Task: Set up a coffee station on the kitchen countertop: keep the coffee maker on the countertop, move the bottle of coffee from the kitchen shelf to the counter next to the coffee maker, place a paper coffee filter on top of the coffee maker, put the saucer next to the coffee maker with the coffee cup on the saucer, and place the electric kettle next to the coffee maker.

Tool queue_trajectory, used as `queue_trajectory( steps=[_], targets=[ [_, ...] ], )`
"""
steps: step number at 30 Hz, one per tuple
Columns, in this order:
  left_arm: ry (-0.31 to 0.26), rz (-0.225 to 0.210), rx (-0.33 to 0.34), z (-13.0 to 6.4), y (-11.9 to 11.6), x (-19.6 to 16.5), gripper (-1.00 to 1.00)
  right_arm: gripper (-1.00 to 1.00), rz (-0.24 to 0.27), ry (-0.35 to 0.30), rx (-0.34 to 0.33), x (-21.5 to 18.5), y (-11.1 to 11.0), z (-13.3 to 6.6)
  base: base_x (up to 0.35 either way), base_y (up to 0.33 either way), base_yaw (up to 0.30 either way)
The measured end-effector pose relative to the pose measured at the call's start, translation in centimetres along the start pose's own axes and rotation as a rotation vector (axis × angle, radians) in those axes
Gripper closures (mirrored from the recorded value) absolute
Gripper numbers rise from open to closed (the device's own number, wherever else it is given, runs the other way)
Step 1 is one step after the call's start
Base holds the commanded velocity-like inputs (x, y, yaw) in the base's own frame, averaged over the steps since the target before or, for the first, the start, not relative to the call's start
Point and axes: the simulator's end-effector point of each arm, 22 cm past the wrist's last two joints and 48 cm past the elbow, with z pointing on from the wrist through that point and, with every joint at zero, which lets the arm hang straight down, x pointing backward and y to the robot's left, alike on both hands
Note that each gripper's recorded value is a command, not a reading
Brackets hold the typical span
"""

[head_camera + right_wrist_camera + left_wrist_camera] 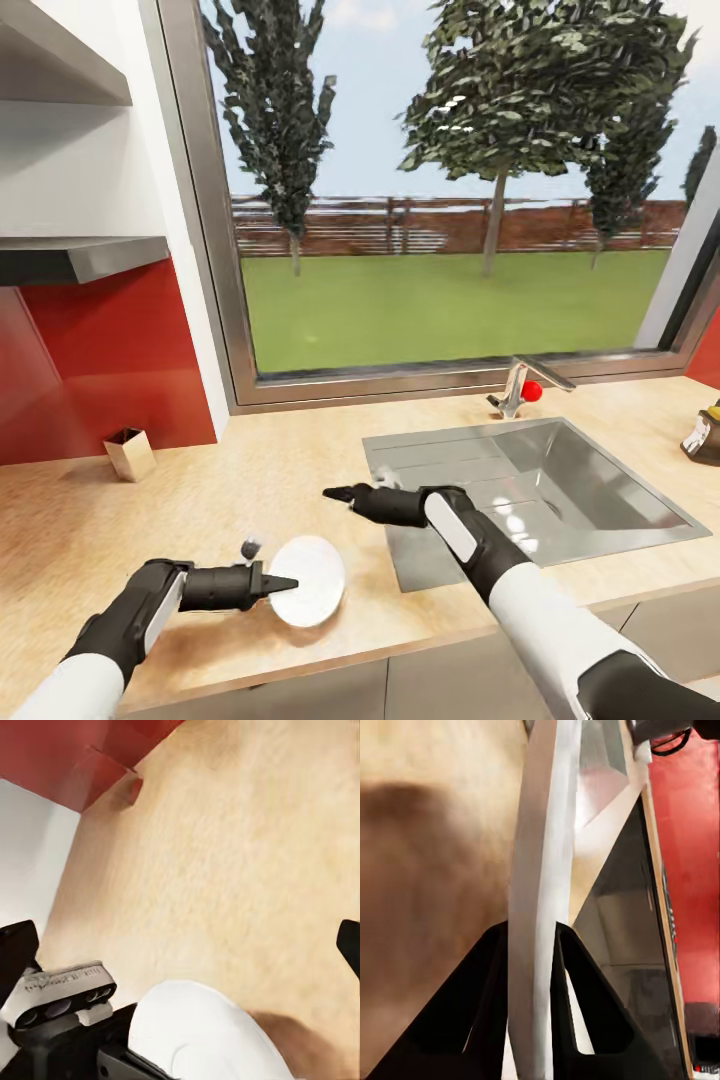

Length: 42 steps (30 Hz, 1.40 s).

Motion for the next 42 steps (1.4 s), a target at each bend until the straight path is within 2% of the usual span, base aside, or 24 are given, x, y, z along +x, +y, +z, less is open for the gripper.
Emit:
queue_trajectory(
  steps=[1, 4, 8, 12, 17, 30, 42],
  targets=[
    [-0.007, 0.001, 0.010, -0.5, -0.1, -0.3, 1.00, -1.00, -0.030, -0.022, -0.012, -1.0, 0.8, -0.3, 0.000, 0.000, 0.000],
    [-0.034, 0.012, 0.029, -1.7, -0.8, -1.9, 1.00, -1.00, -0.078, -0.069, -0.034, -2.8, 2.2, -0.8, 0.000, 0.000, 0.000],
    [-0.087, 0.019, 0.072, -3.0, -2.1, -4.2, 1.00, -1.00, -0.116, -0.107, -0.042, -4.3, 2.8, -1.6, 0.000, 0.000, -0.115],
    [-0.129, 0.039, 0.127, -3.2, -4.2, -5.9, 1.00, -1.00, -0.178, -0.144, -0.045, -6.3, 3.5, -3.4, 0.000, 0.000, -0.267],
    [-0.135, 0.044, 0.138, -3.0, -4.7, -6.2, 1.00, -1.00, -0.194, -0.157, -0.035, -7.1, 3.1, -4.5, 0.000, -0.136, -0.290],
    [-0.136, 0.037, 0.129, -3.3, -4.2, -6.0, 1.00, -1.00, -0.196, -0.159, -0.036, -7.2, 3.1, -4.5, 0.000, -0.248, -0.291],
    [-0.136, 0.032, 0.129, -3.3, -3.9, -5.9, 1.00, -1.00, -0.192, -0.157, -0.035, -7.1, 2.9, -4.4, 0.000, -0.097, -0.291]
  ],
)
